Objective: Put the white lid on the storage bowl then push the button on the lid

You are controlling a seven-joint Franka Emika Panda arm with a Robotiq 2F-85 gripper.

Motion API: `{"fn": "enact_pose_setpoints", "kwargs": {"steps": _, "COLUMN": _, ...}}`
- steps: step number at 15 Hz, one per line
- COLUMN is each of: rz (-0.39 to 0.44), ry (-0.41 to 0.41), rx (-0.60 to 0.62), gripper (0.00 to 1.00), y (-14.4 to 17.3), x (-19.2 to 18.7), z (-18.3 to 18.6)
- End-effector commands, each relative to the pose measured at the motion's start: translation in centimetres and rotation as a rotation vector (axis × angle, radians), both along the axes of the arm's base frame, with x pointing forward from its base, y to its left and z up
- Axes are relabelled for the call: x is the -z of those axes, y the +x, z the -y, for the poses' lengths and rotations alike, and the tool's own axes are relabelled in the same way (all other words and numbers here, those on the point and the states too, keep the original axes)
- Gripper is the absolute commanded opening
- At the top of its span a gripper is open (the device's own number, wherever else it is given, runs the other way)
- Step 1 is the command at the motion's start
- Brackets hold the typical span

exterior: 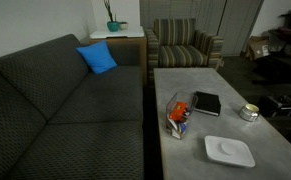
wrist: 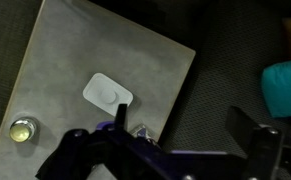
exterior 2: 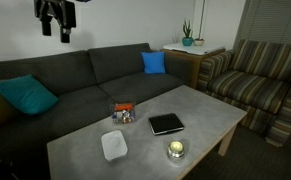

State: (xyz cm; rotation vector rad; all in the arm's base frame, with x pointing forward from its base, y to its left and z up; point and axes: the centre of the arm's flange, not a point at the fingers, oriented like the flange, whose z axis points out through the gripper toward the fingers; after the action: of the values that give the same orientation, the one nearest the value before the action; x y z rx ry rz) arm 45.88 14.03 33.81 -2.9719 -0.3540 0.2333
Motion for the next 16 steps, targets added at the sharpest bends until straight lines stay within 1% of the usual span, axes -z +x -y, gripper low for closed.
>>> {"fn": "enact_pose_setpoints", "kwargs": {"steps": 1, "rz": 0.029, "ry": -0.020, "rx": -0.090, "gripper": 1.00, "y": -0.2, "x": 5.7, "z": 0.7}}
{"fn": "enact_pose_setpoints", "kwargs": {"steps": 2, "rz": 0.036, "ry": -0.015, "rx": -0.113, "gripper": 1.00, "y": -0.2, "x": 7.1, "z": 0.8}}
{"fn": "enact_pose_setpoints", "kwargs": {"steps": 5, "rz": 0.033, "ry": 0.035, "rx": -0.185, "gripper": 1.00, "y": 0.0, "x": 11.8, "z": 1.2}}
{"fn": "enact_pose_setpoints", "kwargs": {"steps": 7, "rz": 0.005, "ry": 0.060, "rx": -0.221, "gripper": 1.00, "y": 0.1, "x": 14.5, "z": 1.3}}
{"fn": "enact_pose_setpoints", "kwargs": {"steps": 9, "rz": -0.050, "ry": 0.082, "rx": -0.218, "gripper": 1.00, "y": 0.0, "x": 17.0, "z": 1.4}}
{"fn": "enact_pose_setpoints", "kwargs": {"steps": 10, "rz": -0.031, "ry": 0.050, "rx": -0.209, "gripper": 1.00, "y": -0.9, "x": 14.8, "z": 1.2}}
{"fn": "enact_pose_setpoints", "kwargs": {"steps": 12, "rz": -0.053, "ry": 0.052, "rx": -0.211, "gripper": 1.00, "y": -1.0, "x": 15.9, "z": 1.3}}
{"fn": "enact_pose_setpoints", "kwargs": {"steps": 16, "rz": -0.037, "ry": 0.053, "rx": -0.210, "gripper": 1.00, "y": -0.8, "x": 15.2, "z": 1.1}}
